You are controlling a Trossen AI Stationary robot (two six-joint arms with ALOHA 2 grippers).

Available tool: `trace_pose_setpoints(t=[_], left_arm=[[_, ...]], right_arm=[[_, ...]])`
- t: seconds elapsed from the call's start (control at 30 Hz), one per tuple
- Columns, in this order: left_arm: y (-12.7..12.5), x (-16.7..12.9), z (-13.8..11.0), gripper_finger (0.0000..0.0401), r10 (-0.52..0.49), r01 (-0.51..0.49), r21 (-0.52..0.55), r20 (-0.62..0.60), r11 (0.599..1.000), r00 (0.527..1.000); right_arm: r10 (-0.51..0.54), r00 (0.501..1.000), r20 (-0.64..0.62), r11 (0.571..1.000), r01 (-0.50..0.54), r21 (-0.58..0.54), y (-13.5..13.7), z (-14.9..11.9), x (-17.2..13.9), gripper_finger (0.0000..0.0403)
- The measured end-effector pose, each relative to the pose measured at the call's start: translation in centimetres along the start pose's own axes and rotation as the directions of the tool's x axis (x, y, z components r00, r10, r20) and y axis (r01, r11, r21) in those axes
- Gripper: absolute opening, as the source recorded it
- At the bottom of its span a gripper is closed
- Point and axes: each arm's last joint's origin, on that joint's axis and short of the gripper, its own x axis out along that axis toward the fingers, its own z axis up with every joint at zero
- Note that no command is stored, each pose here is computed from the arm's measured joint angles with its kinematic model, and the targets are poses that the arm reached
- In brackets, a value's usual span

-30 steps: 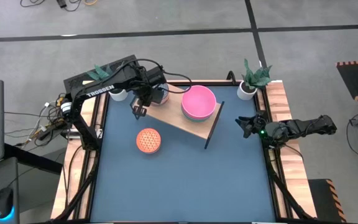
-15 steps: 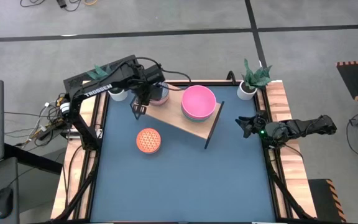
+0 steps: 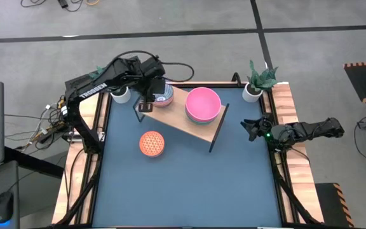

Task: Place and stack bowls onto a shelf
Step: Stack the printed blue bowl onto the yellow bowl on the shelf

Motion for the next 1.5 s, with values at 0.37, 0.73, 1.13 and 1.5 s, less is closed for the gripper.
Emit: trace_pose_setpoints(t=[0.37,0.73,1.13,1.5], left_arm=[[-2.4,0.6,2.4,0.0003,0.264,-0.244,-0.294,0.033,0.924,0.964],[-6.5,-1.7,3.9,0.0,0.447,-0.355,-0.449,0.116,0.82,0.887],[-8.3,-2.0,-1.4,0.0,0.458,-0.052,-0.627,0.507,0.777,0.73],[-9.6,1.2,-4.9,0.0,0.495,0.011,-0.632,0.618,0.775,0.611]], right_arm=[[0.002,1.0,-0.002,1.0,-0.002,-0.001,0.0,0.0,0.0,0.0191],[0.002,1.0,-0.002,0.999,-0.002,-0.048,0.0,0.0,0.0,0.0191],[0.0,1.0,-0.001,0.997,0.0,-0.079,0.0,0.0,0.0,0.0191],[-0.005,1.0,0.004,0.997,0.005,-0.078,0.0,0.0,0.0,0.0191]])
